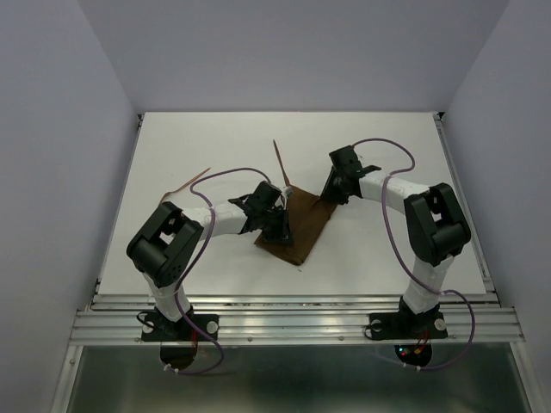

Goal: Fold the napkin into a case and place the utensils inside
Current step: Smooth out the 2/3-rectangle-folded napkin at the center of the board.

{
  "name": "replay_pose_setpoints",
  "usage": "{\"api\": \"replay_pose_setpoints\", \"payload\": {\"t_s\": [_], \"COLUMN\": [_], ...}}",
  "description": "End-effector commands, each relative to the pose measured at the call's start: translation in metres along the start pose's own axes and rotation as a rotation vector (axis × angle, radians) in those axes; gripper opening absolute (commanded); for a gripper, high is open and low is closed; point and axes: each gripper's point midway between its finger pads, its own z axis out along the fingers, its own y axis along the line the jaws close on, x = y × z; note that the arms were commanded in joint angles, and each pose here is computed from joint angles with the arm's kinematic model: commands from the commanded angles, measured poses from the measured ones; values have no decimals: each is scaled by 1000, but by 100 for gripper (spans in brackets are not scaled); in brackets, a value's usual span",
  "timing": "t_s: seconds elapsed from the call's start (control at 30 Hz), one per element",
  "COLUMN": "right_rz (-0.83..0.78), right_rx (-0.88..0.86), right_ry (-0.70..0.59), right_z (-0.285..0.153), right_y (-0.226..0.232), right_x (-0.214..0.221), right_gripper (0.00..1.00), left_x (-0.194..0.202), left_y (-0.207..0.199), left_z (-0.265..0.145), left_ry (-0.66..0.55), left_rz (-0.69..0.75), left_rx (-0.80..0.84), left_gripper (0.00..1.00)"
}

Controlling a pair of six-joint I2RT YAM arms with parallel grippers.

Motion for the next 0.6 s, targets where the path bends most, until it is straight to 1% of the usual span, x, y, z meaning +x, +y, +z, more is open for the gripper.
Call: {"api": "replay_pose_setpoints", "payload": {"t_s": [0.0,0.1,0.2,0.27,0.57], "right_rz": [-18,-17,-18,-16,-15], "right_rx": [-54,-42,-25,-15,14], "right_ry": [-26,-27,-28,-32,-67], "right_z": [-2,0,1,1,-2], "right_y": [19,19,16,16,17], "right_x": [-12,-13,-14,-16,-24], "right_gripper": [35,37,41,41,32], "left_x": [-2,-2,-1,0,0], "left_y": [-2,-2,-1,-1,-1], "left_z": [-2,-1,-1,0,1], "left_ry": [-4,-2,3,6,11], "left_rz": [32,40,42,44,45], "left_rx": [21,24,25,26,30], "left_gripper": [0,0,0,0,0]}}
